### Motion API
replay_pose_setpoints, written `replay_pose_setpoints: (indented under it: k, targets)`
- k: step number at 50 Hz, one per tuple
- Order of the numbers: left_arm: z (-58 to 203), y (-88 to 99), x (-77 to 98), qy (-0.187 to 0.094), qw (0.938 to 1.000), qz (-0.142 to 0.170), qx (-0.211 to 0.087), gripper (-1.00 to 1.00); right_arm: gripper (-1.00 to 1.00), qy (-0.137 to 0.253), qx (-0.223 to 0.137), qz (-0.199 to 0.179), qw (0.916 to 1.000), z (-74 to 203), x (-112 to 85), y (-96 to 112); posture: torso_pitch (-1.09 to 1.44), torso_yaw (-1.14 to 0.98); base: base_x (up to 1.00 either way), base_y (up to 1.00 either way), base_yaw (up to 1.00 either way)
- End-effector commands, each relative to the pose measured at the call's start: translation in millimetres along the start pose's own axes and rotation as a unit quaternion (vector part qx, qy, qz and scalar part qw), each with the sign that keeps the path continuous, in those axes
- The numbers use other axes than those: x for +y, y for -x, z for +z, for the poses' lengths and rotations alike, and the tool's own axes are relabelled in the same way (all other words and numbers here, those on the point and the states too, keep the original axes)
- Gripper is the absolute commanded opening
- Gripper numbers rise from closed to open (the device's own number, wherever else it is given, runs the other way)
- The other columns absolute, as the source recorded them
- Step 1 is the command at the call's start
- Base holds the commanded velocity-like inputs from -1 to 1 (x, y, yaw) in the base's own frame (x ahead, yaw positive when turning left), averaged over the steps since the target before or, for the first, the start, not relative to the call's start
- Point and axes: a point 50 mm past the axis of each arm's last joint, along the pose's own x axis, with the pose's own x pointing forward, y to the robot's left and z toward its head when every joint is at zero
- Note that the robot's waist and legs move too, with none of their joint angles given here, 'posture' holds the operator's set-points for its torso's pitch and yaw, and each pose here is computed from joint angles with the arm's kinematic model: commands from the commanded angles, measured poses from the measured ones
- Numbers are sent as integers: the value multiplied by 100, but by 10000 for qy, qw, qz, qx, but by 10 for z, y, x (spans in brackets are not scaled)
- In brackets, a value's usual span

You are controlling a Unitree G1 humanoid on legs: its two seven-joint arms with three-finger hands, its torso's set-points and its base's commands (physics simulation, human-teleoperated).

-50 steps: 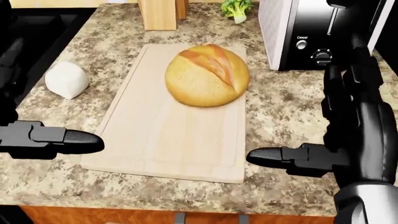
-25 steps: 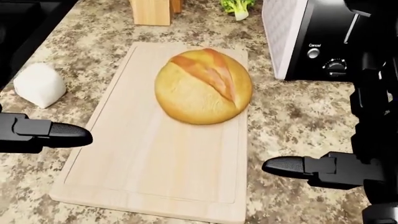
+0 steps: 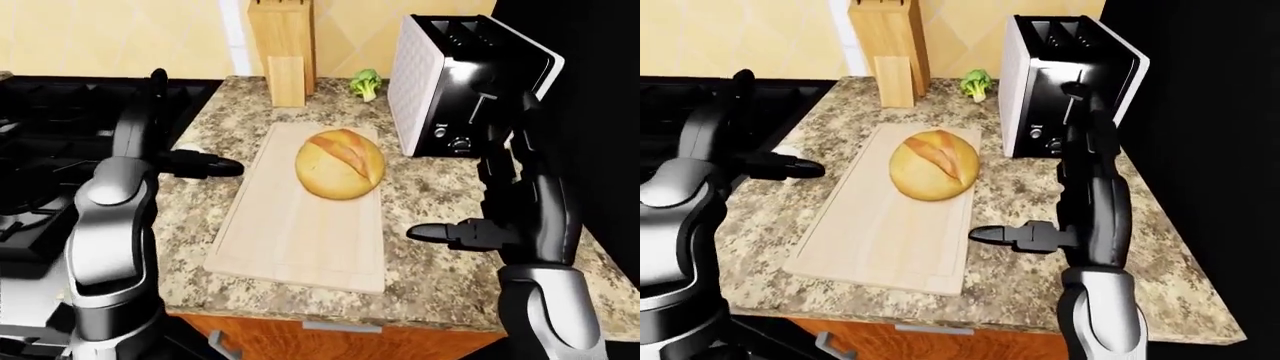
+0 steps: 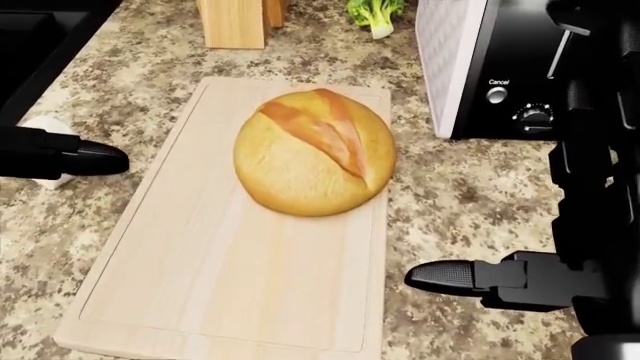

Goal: Pick up the wedge of cheese and place it on the slice of bread to prepare a simple cheese on bread dish.

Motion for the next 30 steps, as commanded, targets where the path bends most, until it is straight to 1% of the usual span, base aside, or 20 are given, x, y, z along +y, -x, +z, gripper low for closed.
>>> replay_pose_setpoints:
  k: [1,8,9,13,16,18,23,30]
  targets:
    - [148,-17,86,-105,9989,200,-412,100,100,18,-404,28,9992,138,19,2,0,0,0,0,0]
    - [14,-164,149,-249,9989,339,-185,100,100,34,-437,38,9990,166,35,-1,0,0,0,0,0]
    - [16,-175,145,-234,9990,307,-227,100,100,33,-437,39,9990,165,37,0,0,0,0,0,0]
    - [-60,-255,179,-282,9986,420,-131,100,100,29,-448,47,9990,173,49,-9,0,0,0,0,0]
    - [-104,-314,186,-253,9986,456,-72,100,100,35,-445,43,9990,154,52,-14,0,0,0,0,0]
    - [-178,-370,197,-344,9981,503,11,100,100,33,-442,40,9990,154,52,-11,0,0,0,0,0]
    - [-220,-391,241,-358,9976,583,93,100,100,45,-454,26,9990,151,50,-10,0,0,0,0,0]
    - [-316,-449,237,-374,9975,565,185,100,100,60,-452,17,9990,151,53,-11,0,0,0,0,0]
